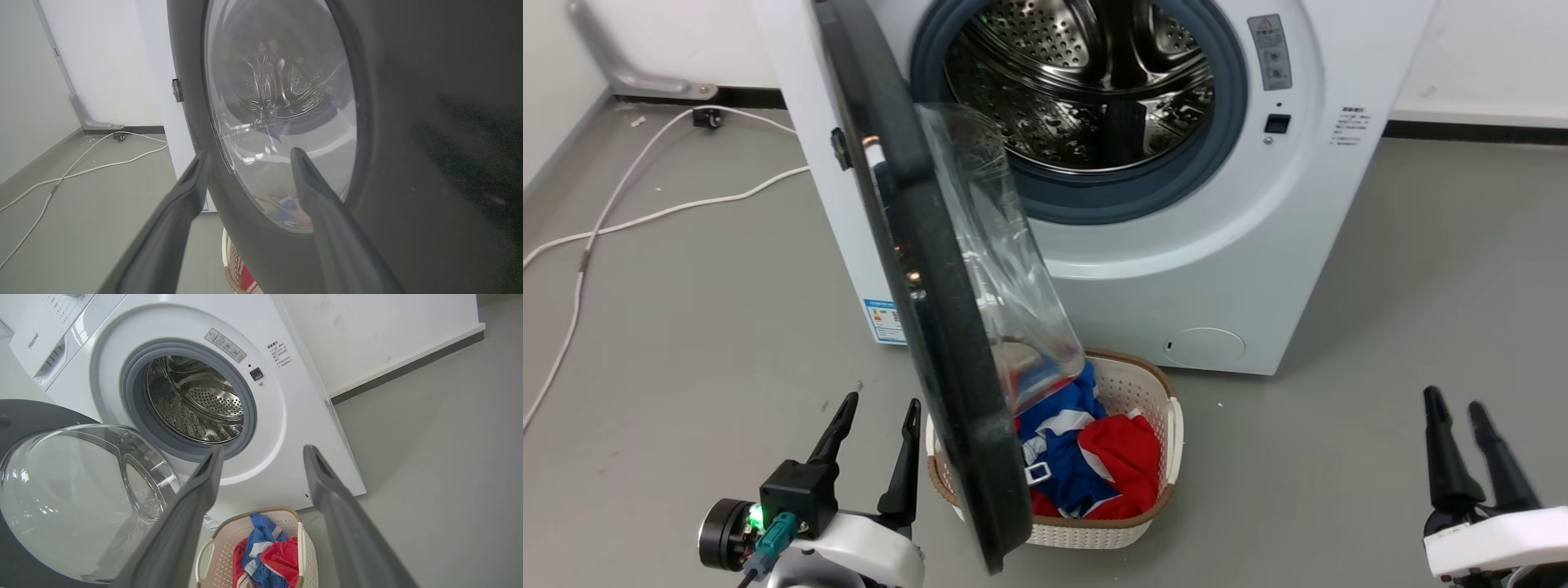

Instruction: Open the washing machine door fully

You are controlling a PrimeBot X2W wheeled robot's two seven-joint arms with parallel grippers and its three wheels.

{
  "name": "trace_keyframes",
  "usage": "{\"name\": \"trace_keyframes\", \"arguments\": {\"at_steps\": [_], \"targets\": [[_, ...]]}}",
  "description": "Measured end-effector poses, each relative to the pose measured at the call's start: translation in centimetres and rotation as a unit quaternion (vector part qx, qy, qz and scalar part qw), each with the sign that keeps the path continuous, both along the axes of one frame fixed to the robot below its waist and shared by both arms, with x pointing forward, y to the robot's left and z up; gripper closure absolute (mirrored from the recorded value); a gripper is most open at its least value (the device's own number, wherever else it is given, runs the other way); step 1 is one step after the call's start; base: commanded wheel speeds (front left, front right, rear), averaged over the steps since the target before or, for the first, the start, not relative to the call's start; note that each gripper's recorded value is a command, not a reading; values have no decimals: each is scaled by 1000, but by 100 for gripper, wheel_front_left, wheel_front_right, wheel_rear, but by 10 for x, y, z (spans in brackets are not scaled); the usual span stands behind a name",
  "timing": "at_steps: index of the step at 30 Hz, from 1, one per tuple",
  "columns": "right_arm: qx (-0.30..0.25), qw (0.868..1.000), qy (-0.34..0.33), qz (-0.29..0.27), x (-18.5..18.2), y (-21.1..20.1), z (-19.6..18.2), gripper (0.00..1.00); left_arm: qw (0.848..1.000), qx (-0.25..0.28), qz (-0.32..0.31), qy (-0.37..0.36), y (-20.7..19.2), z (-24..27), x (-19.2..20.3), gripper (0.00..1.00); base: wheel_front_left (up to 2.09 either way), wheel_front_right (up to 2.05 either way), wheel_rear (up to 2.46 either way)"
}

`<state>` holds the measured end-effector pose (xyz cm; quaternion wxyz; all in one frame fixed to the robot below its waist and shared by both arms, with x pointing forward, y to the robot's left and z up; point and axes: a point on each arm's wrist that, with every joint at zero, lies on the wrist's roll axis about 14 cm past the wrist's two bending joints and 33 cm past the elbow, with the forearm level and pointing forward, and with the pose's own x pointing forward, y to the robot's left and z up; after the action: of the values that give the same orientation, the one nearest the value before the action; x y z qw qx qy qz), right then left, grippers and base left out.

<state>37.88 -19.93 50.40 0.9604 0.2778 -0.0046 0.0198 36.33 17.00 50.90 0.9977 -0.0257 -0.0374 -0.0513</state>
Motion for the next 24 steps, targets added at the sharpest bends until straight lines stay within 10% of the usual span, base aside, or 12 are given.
{"name": "trace_keyframes", "arguments": {"at_steps": [10, 24], "targets": [[-235, 969, -63, -36, -13, -12, 53, 0, 1000, 4, -14, 10, -8, -6, 9, 0, 0, 0, 0], [-233, 972, -6, 4, -38, 12, 18, 0, 1000, 9, -20, 6, -11, -3, 9, 0, 0, 0, 0]]}}
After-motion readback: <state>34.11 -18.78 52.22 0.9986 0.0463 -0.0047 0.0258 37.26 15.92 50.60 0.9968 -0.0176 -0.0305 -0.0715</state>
